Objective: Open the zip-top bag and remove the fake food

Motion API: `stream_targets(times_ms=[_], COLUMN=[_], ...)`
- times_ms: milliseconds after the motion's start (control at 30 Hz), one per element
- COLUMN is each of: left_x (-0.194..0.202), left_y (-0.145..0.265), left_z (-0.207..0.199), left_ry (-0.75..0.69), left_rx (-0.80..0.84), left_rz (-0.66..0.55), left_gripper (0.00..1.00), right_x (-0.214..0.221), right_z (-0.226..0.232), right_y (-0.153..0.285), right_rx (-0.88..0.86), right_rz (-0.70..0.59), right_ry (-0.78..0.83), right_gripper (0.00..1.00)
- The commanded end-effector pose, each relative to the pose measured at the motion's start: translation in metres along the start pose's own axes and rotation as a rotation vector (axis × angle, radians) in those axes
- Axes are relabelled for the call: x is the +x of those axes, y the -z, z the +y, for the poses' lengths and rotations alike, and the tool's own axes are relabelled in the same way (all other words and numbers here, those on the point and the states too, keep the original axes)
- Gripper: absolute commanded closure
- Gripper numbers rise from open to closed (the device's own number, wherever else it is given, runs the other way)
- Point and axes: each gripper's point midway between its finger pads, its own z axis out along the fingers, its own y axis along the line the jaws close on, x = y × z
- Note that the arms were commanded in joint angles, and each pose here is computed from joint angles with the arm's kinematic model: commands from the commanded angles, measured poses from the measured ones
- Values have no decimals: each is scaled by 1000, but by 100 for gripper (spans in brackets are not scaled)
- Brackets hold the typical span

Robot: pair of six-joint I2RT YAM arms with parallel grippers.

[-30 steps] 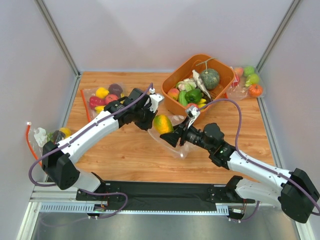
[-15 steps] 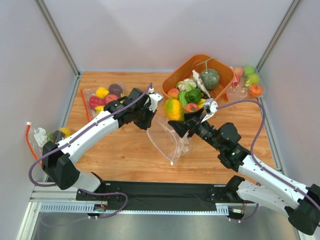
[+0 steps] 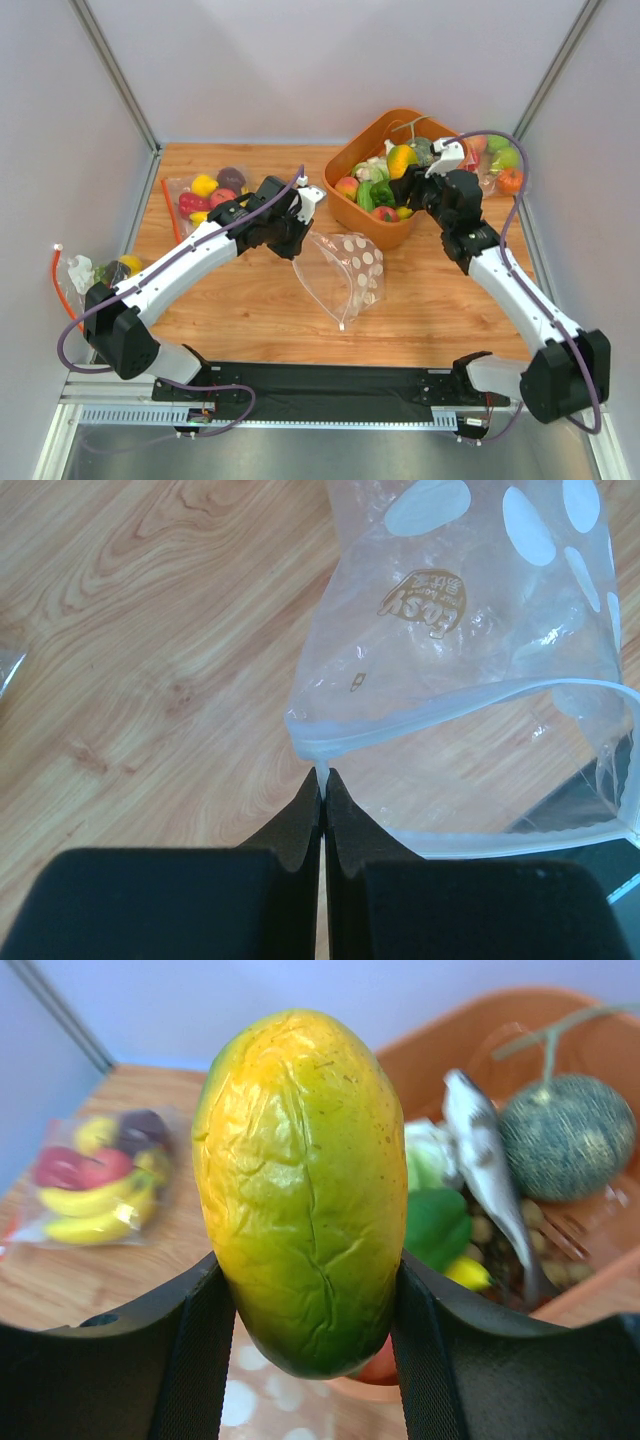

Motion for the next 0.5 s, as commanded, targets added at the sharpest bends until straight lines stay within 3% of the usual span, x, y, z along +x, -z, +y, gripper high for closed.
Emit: stream_targets(times_ms=[0, 267, 467], left_x=[-11, -12, -11], left_y=[11, 12, 12], left_z=[1, 2, 3], left_ry=[-16, -13, -12], left_rx=[-12, -17, -22], left_rz=[-37, -41, -38], left_gripper=[100, 100, 100], right_x=[9, 28, 31], right_z=[-35, -85, -91], right_y=[-16, -46, -52], right_rx=[101, 216, 225], right_rz=[83, 191, 205], right_ry=[14, 17, 12], right_gripper=[74, 72, 62])
